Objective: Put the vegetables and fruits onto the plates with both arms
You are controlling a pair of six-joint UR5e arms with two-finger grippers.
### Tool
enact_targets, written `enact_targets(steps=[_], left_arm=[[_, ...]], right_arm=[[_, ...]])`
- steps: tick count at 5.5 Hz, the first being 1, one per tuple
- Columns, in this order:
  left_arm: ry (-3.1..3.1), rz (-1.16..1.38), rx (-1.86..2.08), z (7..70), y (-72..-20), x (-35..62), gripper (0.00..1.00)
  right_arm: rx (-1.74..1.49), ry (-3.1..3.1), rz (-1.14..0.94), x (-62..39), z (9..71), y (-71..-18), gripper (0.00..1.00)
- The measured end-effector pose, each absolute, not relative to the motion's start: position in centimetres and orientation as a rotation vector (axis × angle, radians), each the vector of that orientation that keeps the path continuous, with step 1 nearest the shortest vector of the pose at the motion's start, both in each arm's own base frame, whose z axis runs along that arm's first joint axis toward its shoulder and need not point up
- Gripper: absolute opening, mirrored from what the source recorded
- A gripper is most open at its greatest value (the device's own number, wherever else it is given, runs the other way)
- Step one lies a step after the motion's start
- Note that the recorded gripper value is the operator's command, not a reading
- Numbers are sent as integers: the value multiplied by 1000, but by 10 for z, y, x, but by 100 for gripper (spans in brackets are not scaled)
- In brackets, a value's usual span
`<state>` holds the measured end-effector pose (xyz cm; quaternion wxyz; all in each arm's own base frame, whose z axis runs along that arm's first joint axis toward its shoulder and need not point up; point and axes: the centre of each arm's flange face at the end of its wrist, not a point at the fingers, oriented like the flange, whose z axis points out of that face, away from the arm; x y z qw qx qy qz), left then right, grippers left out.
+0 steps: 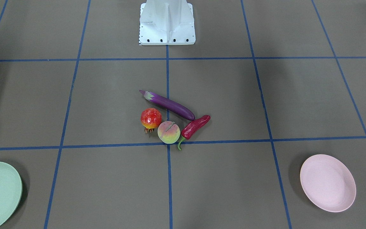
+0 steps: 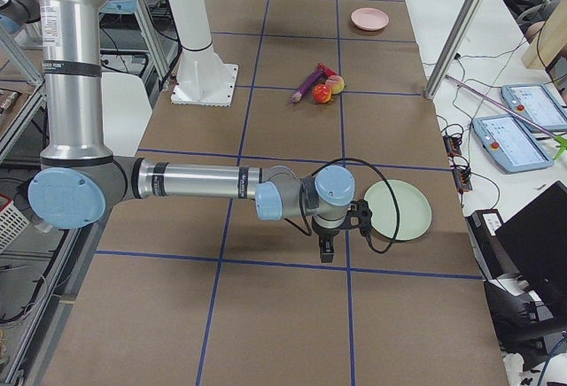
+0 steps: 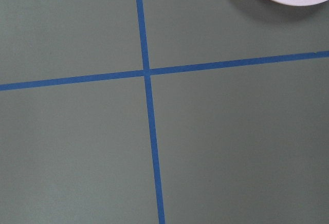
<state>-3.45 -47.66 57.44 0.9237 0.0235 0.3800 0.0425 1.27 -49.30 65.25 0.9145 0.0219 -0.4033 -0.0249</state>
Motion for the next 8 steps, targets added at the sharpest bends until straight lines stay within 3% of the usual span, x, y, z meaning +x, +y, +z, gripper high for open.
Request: enact_targets(steps=[8], left_arm=[[811,117,99,559,-476,-26,100]], right_arm=[[67,-876,-64,9,651,-487,100]])
